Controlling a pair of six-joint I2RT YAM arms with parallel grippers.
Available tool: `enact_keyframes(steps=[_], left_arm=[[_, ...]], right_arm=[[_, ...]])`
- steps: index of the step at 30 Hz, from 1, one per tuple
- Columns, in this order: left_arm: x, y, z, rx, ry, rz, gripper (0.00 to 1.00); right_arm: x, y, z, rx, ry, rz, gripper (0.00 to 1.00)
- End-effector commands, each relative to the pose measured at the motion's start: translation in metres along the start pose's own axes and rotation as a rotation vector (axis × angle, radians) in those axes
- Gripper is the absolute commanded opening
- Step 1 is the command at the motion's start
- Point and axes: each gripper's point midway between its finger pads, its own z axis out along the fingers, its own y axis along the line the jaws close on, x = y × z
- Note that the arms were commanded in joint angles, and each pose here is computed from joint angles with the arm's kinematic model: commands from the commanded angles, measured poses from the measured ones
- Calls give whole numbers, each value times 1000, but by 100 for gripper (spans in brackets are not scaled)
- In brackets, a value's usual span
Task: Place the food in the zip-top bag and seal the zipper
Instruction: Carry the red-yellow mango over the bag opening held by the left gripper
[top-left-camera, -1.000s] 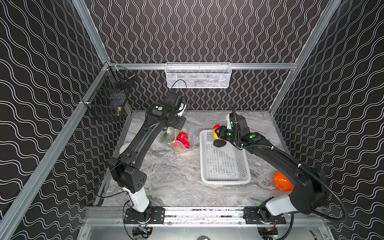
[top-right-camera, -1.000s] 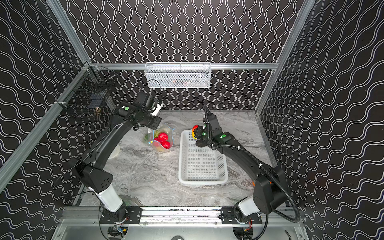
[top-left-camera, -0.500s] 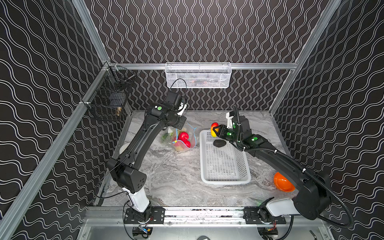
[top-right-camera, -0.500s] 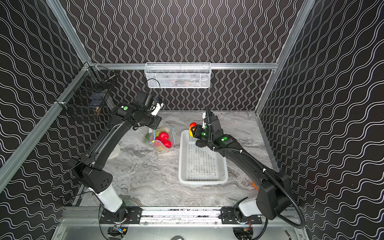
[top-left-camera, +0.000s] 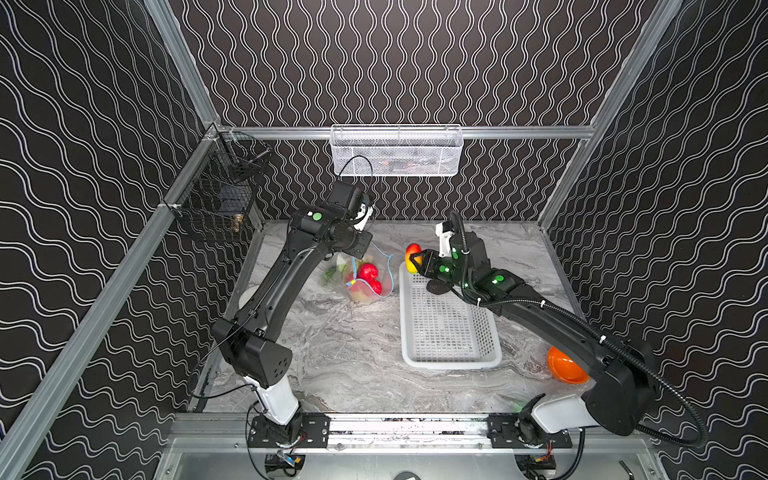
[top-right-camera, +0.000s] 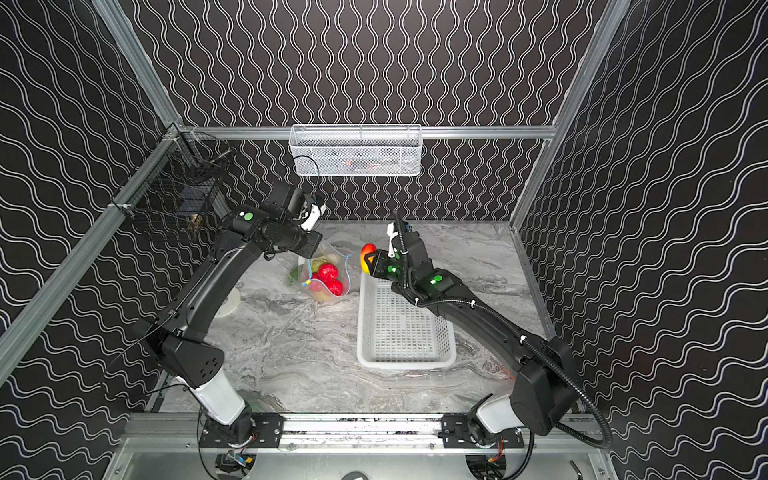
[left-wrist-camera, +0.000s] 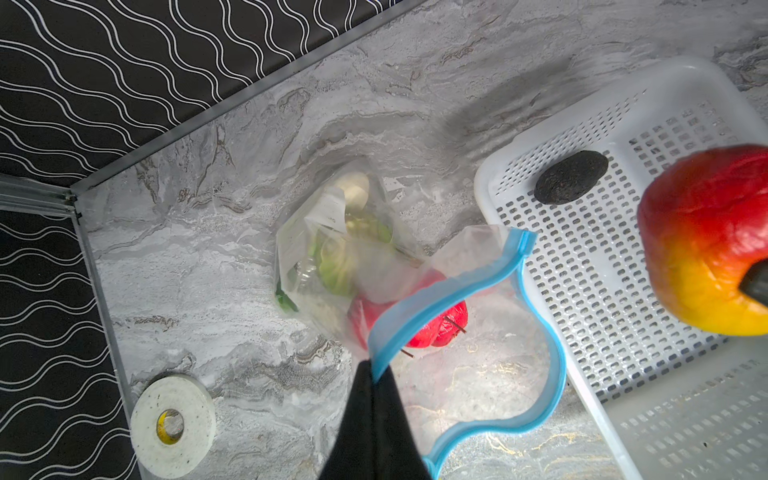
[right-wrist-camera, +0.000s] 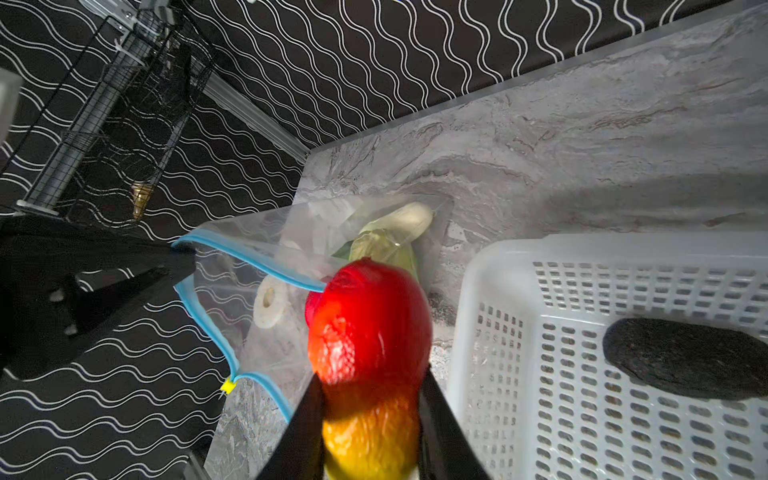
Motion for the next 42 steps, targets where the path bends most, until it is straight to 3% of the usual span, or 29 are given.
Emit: enact_keyframes(steps=[1,20,42], left_arm=[[-2,-2,-5,14,-11,9,0],[-6,-3,-13,22,-28,9,0],[-3,-1,-18,13,-36,11,0]], right_arm=[[-13,20,1,-55,-58,-29,10],[2,79,16,-181,-70,-125,11],[35,103,56,-216,10,-166,10]])
